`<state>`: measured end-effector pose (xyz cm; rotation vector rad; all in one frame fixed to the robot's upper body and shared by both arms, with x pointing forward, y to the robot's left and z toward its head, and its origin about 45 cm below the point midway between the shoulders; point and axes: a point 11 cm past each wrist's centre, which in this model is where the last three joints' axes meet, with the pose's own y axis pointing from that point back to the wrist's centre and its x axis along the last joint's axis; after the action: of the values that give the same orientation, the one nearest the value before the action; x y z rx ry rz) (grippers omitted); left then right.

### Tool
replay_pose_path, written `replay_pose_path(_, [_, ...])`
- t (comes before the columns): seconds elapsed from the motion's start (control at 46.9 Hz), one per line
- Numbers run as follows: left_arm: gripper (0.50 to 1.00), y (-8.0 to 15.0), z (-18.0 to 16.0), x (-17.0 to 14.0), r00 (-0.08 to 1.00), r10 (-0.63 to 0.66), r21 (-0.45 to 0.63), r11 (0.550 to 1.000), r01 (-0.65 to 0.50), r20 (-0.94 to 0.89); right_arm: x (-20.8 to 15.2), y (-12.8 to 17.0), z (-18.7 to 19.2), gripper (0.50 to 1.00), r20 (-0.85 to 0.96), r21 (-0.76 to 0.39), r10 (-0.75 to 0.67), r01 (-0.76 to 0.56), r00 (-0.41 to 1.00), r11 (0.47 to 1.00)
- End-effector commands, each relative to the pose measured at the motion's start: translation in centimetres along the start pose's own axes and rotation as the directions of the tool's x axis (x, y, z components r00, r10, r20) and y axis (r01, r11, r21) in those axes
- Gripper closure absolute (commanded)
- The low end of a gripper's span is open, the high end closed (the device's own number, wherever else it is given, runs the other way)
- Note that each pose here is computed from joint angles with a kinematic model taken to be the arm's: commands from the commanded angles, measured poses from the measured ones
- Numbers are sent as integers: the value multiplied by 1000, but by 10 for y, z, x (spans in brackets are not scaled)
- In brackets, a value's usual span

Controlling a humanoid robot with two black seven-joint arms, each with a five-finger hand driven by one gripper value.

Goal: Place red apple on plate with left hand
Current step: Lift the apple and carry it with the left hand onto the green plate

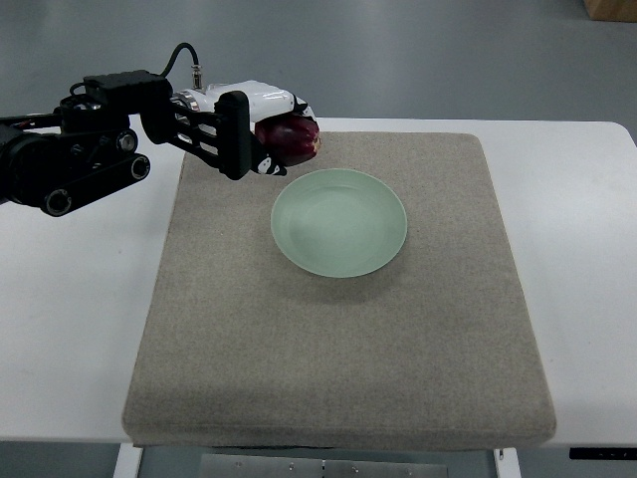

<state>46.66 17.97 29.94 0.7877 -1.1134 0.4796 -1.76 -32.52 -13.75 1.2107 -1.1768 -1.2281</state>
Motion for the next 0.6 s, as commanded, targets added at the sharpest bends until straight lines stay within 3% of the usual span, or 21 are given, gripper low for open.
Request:
replay_pose_path(0.0, [1000,-6,22,-9,1000,-24,-64,998,24,14,0,0,0,570,0,-1,0,0,1000,1000])
replay_pose_path(0.171, [1000,-18,49,-29,996,-67,-132,988,75,62,0,0,0,570,0,-1,0,0,1000,1000])
replay_pose_path(0.576, [1000,-26,60,-63,988,-123,-156,978,137,94,0,0,0,570,0,-1,0,0,1000,1000])
